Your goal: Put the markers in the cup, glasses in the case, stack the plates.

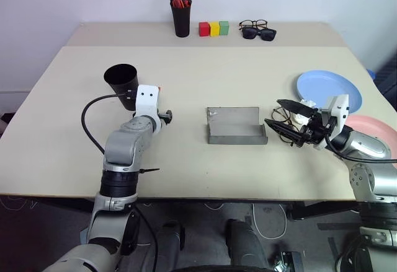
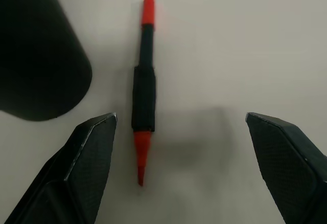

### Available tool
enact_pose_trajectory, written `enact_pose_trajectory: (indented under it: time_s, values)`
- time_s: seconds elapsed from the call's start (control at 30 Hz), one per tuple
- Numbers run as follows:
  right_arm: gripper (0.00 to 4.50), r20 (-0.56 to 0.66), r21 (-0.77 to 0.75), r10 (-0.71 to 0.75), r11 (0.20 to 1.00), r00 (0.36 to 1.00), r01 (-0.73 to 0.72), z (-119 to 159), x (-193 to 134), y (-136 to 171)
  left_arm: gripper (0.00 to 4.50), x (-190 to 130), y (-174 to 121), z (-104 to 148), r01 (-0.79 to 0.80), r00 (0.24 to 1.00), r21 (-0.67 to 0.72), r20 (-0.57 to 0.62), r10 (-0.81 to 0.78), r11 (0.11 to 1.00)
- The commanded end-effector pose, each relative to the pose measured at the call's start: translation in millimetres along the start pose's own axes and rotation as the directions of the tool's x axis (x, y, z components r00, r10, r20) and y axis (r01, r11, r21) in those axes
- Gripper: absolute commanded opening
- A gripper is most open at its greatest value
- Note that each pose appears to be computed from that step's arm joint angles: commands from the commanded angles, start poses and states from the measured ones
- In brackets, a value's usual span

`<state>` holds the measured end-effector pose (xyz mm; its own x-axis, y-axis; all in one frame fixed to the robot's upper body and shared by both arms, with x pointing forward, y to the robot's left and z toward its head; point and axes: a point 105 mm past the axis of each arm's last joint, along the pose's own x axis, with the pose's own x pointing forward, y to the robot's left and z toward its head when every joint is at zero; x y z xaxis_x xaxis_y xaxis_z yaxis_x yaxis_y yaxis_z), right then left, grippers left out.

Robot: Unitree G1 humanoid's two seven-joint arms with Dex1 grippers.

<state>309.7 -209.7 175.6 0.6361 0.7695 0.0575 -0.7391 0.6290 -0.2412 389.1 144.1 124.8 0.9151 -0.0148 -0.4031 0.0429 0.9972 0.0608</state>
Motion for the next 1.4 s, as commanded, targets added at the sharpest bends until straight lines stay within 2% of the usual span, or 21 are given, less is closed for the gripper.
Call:
enact_pose_trajectory:
  time_s: [0.03, 0.2, 0.63, 0.7, 0.77, 0.87, 0.97, 1.13, 1.27, 1.37, 1.4]
  values:
    - [3.43, 0.041, -0.053, -0.022, 0.998, 0.999, 0.024, 16, -5, -4, 4.14, 2, 4, 17, -0.034, 0.999, -0.012, 0.035, 0.034, 0.999]
    - [3.43, 0.04, -0.052, -0.035, 0.998, 0.999, 0.037, 15, -7, -3, 4.14, 17, -2, 25, -0.022, 1.0, -0.013, 0.019, 0.023, 1.0]
    - [3.43, 0.026, -0.05, -0.071, 0.996, 0.997, 0.072, 14, -18, 0, 4.14, 42, -6, 19, -0.017, 0.994, -0.114, -0.106, 0.005, 0.993]
    - [3.43, 0.023, -0.049, -0.075, 0.996, 0.997, 0.076, 14, -19, 0, 3.61, 43, -7, 17, -0.022, 0.993, -0.132, -0.121, 0.006, 0.991]
    - [3.43, 0.022, -0.049, -0.077, 0.996, 0.997, 0.078, 14, -20, 0, 2.87, 44, -8, 16, -0.025, 0.992, -0.144, -0.128, 0.006, 0.989]
    - [3.43, 0.021, -0.049, -0.08, 0.995, 0.997, 0.081, 14, -20, -1, 1.25, 43, -10, 16, -0.015, 0.991, -0.156, -0.137, -0.007, 0.988]
    - [3.43, 0.019, -0.049, -0.081, 0.995, 0.997, 0.082, 14, -20, -1, 0.07, 40, -12, 18, 0.005, 0.991, -0.155, -0.129, -0.025, 0.988]
    - [3.43, 0.016, -0.046, -0.079, 0.996, 0.997, 0.08, 12, -19, -2, 0.07, 32, -21, 21, 0.058, 0.989, -0.155, -0.123, -0.078, 0.986]
    - [3.43, 0.016, -0.042, -0.079, 0.996, 0.997, 0.08, 11, -17, -4, 0.07, 20, -45, 29, 0.198, 0.975, -0.125, -0.076, -0.209, 0.972]
    - [3.43, 0.017, -0.039, -0.081, 0.996, 0.997, 0.081, 10, -15, -6, 0.07, -6, -79, 56, 0.368, 0.924, 0.031, 0.099, -0.369, 0.929]
    - [3.43, 0.019, -0.039, -0.082, 0.996, 0.996, 0.083, 10, -15, -6, 0.07, -17, -85, 70, 0.379, 0.897, 0.108, 0.2, -0.393, 0.919]
